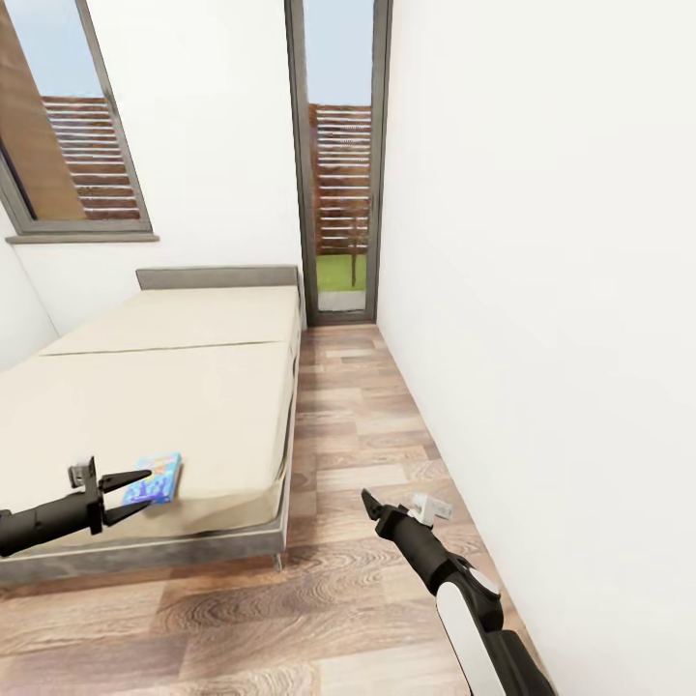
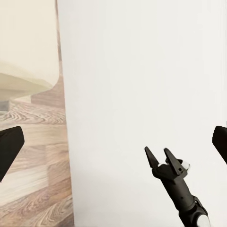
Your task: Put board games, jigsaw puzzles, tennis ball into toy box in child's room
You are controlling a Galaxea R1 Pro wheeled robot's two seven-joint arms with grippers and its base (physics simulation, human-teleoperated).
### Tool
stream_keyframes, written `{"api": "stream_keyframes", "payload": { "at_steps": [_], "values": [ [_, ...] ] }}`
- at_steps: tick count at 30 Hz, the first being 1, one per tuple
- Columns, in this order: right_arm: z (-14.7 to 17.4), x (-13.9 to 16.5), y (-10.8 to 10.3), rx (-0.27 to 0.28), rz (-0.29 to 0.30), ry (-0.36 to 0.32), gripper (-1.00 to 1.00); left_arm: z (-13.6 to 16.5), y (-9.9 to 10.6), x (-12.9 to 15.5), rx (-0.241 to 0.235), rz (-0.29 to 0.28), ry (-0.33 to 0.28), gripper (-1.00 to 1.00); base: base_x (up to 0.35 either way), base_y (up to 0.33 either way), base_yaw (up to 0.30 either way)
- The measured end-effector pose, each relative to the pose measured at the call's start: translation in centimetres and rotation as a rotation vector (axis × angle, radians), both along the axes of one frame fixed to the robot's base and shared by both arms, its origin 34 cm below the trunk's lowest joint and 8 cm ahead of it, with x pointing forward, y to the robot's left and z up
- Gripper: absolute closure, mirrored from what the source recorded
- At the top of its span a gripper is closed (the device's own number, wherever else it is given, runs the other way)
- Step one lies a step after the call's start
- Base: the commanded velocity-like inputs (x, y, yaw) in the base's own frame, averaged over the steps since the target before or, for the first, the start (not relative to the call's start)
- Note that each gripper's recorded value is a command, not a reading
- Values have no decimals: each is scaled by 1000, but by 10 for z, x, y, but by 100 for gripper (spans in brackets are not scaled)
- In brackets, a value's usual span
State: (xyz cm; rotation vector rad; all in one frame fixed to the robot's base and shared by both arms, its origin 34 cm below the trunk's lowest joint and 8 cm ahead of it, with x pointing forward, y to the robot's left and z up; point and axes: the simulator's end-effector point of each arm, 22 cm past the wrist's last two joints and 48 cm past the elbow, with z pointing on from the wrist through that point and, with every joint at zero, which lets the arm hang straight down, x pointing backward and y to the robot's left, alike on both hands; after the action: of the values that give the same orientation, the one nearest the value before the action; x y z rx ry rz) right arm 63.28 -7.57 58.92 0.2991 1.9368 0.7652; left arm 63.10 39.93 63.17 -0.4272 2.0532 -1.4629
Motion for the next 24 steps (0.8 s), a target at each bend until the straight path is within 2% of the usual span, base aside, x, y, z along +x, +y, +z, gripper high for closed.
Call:
{"api": "stream_keyframes", "payload": {
  "at_steps": [7, 24],
  "values": [
    [-15, -4, -1, 0, -2, 0, -100, -10, -2, -5, -19, -10, -14, -100, 0, 0, 0],
    [-54, -13, -3, -1, -5, 1, -100, -46, 0, -15, -21, -8, -19, -100, 0, 0, 0]
  ]
}}
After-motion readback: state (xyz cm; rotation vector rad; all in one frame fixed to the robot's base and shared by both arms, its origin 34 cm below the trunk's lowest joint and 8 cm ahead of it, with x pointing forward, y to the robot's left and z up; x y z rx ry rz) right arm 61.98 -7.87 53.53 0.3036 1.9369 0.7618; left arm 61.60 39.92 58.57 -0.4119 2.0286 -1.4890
